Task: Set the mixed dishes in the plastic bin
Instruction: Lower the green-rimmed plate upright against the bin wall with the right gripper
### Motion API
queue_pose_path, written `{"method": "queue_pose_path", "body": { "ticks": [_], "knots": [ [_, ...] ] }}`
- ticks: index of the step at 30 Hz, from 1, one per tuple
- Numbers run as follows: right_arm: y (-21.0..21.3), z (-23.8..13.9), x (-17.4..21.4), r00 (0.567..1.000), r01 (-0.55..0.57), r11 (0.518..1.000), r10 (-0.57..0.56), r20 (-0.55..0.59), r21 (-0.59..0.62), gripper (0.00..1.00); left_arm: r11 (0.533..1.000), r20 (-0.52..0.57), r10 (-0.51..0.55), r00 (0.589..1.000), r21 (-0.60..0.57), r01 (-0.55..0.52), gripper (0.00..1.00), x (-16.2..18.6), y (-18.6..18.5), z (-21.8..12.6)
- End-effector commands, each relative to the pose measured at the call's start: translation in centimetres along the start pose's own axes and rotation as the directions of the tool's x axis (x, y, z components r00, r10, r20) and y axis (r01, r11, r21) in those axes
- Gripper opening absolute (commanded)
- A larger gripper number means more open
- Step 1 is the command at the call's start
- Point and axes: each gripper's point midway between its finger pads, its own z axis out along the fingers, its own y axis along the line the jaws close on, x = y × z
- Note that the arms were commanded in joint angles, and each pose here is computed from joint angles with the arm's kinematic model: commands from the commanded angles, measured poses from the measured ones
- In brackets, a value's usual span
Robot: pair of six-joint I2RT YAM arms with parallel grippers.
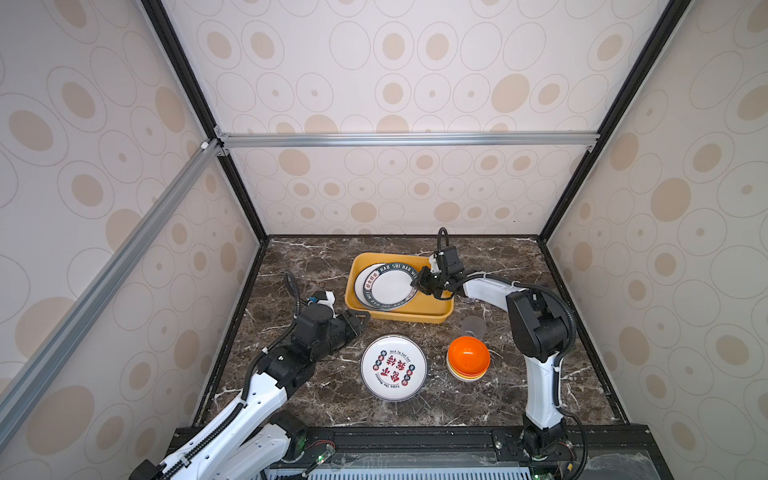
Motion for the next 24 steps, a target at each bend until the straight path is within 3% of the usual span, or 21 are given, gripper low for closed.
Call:
{"method": "queue_pose_path", "body": {
  "ticks": [1,4,8,24],
  "knots": [
    [0.9,0.4,-0.6,1.000,-0.001,1.000,0.001,0.012,-0.025,0.06,1.000,0.019,-0.003,1.000,-0.001,0.003,0.50,-0.4,0.1,-0.4],
    [0.4,0.5,-0.3,1.000,-0.009,1.000,0.009,0.002,-0.002,0.15,1.000,0.022,-0.006,1.000,-0.001,0.006,0.50,-0.4,0.2,-0.4],
    [-0.4,0.7,0.1,1.000,-0.016,0.999,0.017,-0.017,0.032,0.20,1.000,0.022,-0.007,1.000,0.000,0.007,0.50,-0.3,0.3,-0.4],
    [-0.2,1.2,0.5,0.998,0.008,0.997,-0.004,-0.060,0.078,0.20,1.000,0.015,-0.017,1.000,-0.001,0.017,0.50,0.0,0.8,-0.5]
  ]
}}
